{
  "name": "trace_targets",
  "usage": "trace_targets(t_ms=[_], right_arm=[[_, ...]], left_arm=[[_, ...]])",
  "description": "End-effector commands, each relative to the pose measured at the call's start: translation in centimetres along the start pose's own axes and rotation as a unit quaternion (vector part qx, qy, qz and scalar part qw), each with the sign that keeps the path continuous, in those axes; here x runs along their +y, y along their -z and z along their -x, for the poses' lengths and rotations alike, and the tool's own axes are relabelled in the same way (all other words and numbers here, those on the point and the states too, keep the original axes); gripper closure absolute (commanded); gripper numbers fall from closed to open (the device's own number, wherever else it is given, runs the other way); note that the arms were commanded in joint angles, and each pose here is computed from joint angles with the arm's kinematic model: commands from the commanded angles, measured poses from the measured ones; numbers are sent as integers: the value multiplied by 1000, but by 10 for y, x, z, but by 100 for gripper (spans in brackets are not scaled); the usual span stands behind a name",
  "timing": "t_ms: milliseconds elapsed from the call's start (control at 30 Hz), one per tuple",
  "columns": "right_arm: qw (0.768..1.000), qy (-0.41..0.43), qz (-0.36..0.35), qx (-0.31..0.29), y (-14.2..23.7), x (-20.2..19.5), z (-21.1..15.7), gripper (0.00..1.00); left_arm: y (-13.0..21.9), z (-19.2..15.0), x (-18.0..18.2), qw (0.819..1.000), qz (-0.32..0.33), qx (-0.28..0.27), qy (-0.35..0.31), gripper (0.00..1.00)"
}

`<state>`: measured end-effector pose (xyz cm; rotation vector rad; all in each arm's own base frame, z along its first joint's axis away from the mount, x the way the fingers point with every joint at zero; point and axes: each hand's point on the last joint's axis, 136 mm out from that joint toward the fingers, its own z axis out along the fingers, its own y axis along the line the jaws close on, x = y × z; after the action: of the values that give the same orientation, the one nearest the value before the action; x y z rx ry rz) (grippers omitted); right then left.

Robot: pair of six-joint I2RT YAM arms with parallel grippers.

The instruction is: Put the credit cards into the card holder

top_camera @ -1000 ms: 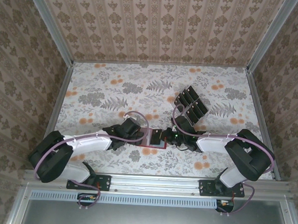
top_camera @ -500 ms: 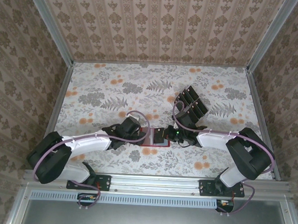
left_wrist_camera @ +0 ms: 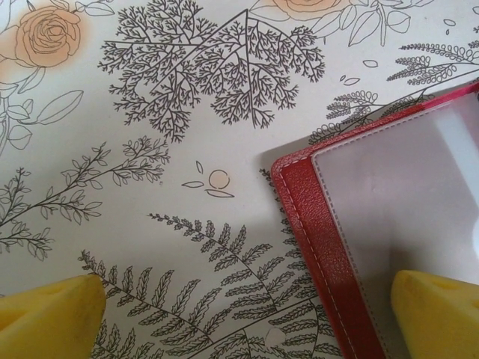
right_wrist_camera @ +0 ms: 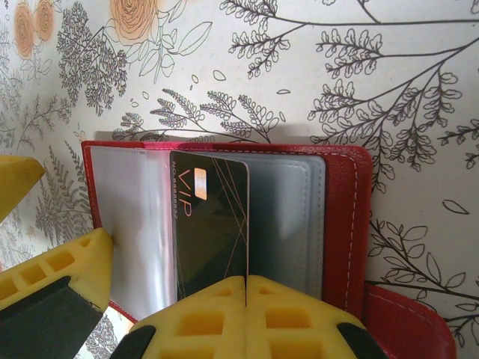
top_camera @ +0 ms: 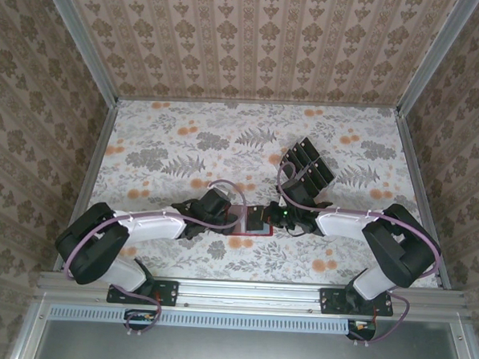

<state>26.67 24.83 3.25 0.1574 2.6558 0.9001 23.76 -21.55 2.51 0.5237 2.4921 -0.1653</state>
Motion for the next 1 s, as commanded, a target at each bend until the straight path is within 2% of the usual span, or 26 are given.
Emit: trace_targets(t_ms=[0,500,967], right_arm=[[1000,0,10,2,4,8,4,100],[996,-11,84,-34,33,45,21,100],[993,-36,108,-25,16,50,15,100]], left_arm=[[-2,-11,10,1000,27,15,1,0],[-3,-18,14,999,35,20,11,0],[-5,-20,14,999,36,23,11,0]])
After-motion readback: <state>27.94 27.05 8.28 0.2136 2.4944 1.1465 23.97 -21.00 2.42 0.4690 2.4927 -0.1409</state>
